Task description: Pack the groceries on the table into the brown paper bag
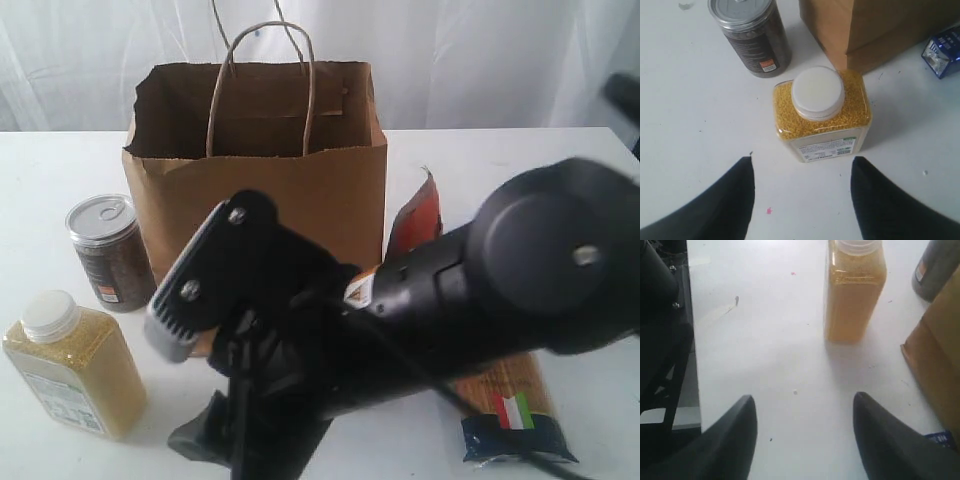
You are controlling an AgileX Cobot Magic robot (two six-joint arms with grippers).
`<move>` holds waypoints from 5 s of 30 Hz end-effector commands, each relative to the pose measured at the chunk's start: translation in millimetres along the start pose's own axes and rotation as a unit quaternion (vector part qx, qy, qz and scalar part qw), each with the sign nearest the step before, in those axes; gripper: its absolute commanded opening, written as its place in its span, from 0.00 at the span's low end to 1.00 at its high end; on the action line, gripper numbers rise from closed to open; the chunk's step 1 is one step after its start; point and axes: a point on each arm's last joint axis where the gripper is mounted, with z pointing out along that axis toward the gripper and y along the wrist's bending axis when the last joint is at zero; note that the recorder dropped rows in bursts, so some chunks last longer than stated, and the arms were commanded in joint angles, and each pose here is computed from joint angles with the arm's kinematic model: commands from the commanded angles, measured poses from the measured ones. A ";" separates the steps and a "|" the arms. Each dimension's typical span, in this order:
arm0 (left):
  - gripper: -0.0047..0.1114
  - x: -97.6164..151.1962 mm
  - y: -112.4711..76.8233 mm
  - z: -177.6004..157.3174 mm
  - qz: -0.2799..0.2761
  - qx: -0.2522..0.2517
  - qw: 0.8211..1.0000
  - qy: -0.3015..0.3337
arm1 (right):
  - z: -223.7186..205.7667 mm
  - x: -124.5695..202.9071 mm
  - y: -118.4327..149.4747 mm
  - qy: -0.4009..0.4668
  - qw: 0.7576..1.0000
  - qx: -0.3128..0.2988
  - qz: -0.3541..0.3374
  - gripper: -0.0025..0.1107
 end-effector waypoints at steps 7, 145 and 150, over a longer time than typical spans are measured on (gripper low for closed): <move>0.56 4.7 -2.2 -13.5 -0.018 0.010 0.999 -0.031 | 64.2 -4.3 -4.9 0.017 1.000 0.020 0.008 0.57; 0.68 27.1 44.1 80.3 -0.231 -0.310 0.921 0.038 | 137.8 -94.0 -59.9 0.038 0.983 0.030 -0.179 0.62; 0.68 27.2 44.4 84.5 -0.237 -0.315 0.918 0.042 | 140.1 -99.6 -64.8 0.045 0.979 0.031 -0.196 0.62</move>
